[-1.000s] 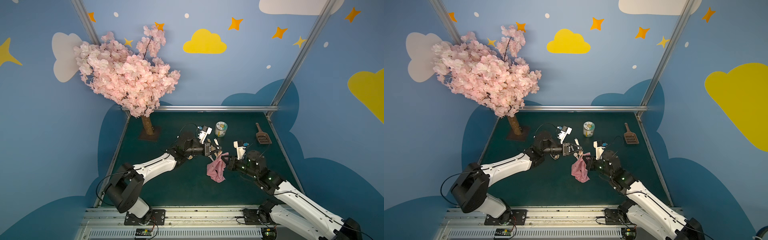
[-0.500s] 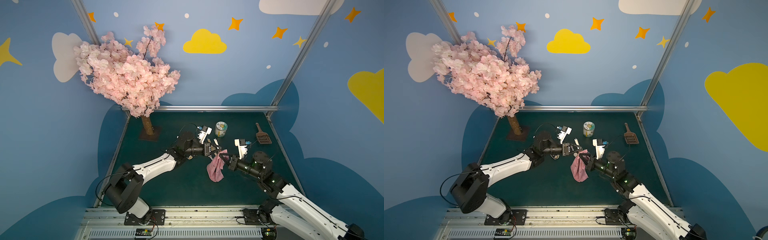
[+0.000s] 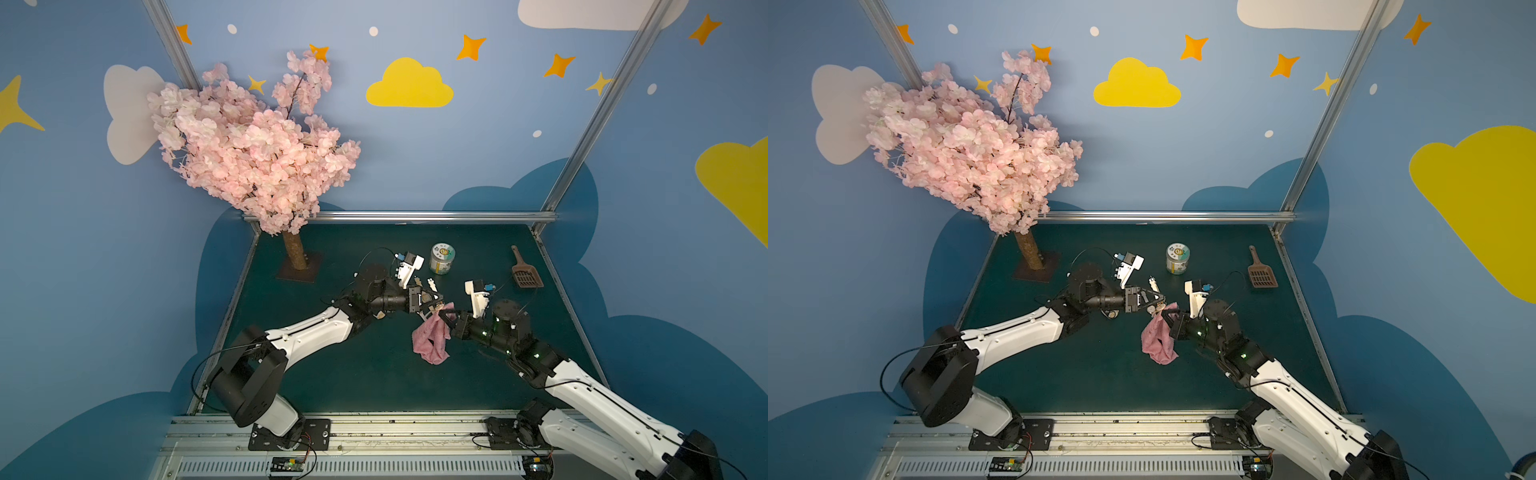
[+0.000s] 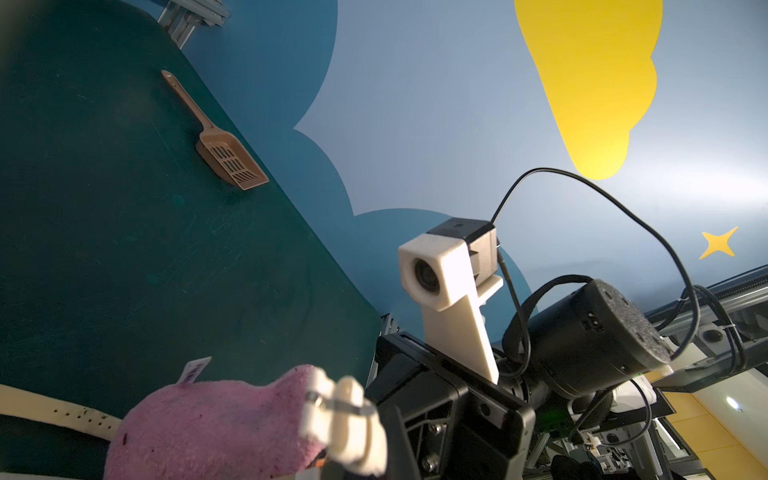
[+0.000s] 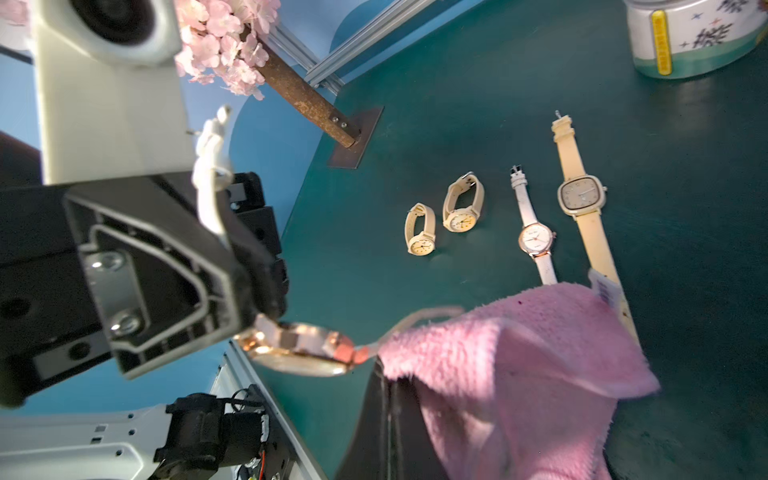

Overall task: Wipe the watch dial
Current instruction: Wipe the watch.

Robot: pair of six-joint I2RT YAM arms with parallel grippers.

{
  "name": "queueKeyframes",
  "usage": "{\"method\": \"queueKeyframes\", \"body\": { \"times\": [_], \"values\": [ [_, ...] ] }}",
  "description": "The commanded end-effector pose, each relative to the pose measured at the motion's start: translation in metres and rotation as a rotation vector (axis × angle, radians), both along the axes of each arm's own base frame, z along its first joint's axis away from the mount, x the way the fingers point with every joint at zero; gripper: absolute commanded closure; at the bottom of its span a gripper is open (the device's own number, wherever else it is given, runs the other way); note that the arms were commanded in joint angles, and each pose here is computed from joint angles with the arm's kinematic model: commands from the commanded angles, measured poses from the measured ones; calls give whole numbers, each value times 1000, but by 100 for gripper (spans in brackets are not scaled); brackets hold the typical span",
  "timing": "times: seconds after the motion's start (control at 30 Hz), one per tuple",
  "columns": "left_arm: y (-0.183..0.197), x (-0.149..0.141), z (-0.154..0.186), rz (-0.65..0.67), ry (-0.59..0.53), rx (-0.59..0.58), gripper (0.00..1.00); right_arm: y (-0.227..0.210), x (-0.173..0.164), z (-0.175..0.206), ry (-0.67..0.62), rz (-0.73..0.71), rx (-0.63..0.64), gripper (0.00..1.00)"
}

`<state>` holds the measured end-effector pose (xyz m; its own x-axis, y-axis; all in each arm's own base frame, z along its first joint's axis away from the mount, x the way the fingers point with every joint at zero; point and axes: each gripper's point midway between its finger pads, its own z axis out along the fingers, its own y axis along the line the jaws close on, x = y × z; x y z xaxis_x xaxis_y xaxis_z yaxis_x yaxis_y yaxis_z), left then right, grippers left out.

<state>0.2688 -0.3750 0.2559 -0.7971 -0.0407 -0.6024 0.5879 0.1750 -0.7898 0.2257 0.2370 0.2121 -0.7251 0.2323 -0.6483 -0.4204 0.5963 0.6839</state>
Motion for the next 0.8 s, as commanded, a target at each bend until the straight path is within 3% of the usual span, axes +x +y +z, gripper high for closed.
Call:
{"method": "queueKeyframes", "body": {
  "times": [0.0, 0.13, 0.4, 0.6, 0.77],
  "values": [
    [3, -5, 10, -10, -28, -20, 97, 14, -15, 40, -148, 119, 118, 100],
    [2, -5, 9, -13, -26, -21, 97, 15, -21, 61, -223, 147, 201, 100],
    [3, -7, 10, -13, -29, -21, 97, -8, -4, 62, -247, -25, 179, 100],
    [3, -6, 11, -12, -31, -23, 97, -10, 1, 36, -144, -49, 79, 100],
    [3, -6, 11, -12, -31, -23, 97, 12, -6, 17, -42, 66, 11, 100]
  ]
}}
